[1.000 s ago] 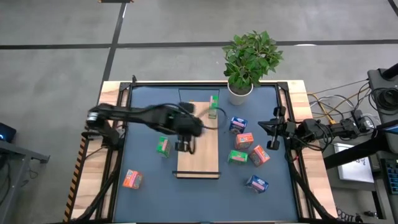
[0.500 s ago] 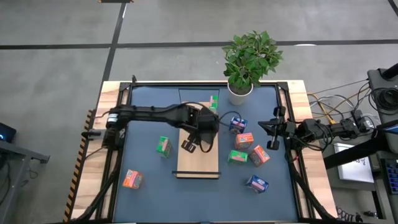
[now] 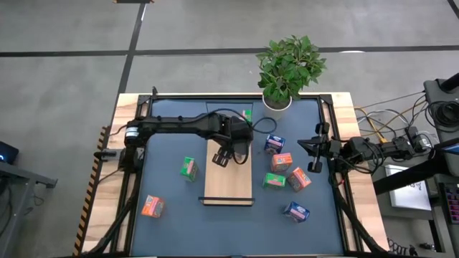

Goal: Stack cereal on shelf
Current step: Put the top left blue cereal box on the shelf

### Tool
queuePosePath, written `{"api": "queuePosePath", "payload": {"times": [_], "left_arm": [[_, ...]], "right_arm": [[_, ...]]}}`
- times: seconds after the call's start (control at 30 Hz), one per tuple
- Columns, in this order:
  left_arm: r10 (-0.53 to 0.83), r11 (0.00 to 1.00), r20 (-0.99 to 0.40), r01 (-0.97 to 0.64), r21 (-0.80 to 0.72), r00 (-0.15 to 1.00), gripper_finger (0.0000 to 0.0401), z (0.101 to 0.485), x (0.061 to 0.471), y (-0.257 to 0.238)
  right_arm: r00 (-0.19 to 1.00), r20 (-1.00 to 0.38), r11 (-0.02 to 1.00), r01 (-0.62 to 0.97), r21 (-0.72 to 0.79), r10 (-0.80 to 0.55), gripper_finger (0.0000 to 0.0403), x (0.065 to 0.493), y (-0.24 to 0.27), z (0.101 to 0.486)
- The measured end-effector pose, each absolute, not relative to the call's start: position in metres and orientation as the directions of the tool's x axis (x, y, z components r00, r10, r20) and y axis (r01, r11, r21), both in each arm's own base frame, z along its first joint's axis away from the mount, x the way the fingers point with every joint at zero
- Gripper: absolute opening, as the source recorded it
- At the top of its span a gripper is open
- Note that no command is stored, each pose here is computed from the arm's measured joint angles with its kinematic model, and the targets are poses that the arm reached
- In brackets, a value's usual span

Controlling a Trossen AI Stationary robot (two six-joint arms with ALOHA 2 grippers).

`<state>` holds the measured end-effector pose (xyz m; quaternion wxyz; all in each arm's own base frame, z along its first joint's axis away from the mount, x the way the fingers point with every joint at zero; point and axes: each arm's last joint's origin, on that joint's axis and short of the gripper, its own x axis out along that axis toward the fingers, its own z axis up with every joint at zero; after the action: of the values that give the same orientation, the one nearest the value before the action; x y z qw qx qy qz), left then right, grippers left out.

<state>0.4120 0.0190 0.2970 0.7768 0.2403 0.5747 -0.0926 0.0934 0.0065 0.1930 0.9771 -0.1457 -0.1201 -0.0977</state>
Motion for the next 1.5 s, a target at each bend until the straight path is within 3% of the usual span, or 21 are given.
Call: {"api": "queuePosePath", "payload": {"times": [0.27, 0.53, 0.7, 0.97, 1.2, 1.5], "left_arm": [[0.133, 0.867, -0.936, 0.418, 0.27, 0.327, 0.0217, 0.301, 0.412, 0.019], [0.123, 0.907, -0.945, 0.351, 0.231, 0.304, 0.0213, 0.339, 0.397, 0.006], [0.112, 0.906, -0.955, 0.367, 0.212, 0.276, 0.0158, 0.338, 0.392, -0.01], [0.138, 0.916, -0.98, 0.358, 0.182, 0.144, 0.0011, 0.288, 0.39, -0.021], [0.389, 0.865, -0.912, 0.29, 0.409, 0.127, 0.0024, 0.261, 0.392, -0.003], [0.482, 0.844, -0.851, 0.149, 0.515, 0.21, 0.0001, 0.274, 0.401, 0.02]], "right_arm": [[0.952, 0.263, 0.939, 0.225, -0.259, -0.156, 0.0009, 0.093, 0.006, 0.193], [0.952, 0.263, 0.938, 0.226, -0.264, -0.156, 0.0009, 0.093, 0.006, 0.193], [0.952, 0.263, 0.937, 0.227, -0.265, -0.156, 0.0009, 0.093, 0.006, 0.193], [0.952, 0.263, 0.937, 0.227, -0.267, -0.156, 0.0009, 0.093, 0.006, 0.193], [0.952, 0.263, 0.937, 0.227, -0.266, -0.156, 0.0009, 0.093, 0.006, 0.193], [0.952, 0.263, 0.937, 0.227, -0.266, -0.156, 0.0009, 0.093, 0.006, 0.193]]}}
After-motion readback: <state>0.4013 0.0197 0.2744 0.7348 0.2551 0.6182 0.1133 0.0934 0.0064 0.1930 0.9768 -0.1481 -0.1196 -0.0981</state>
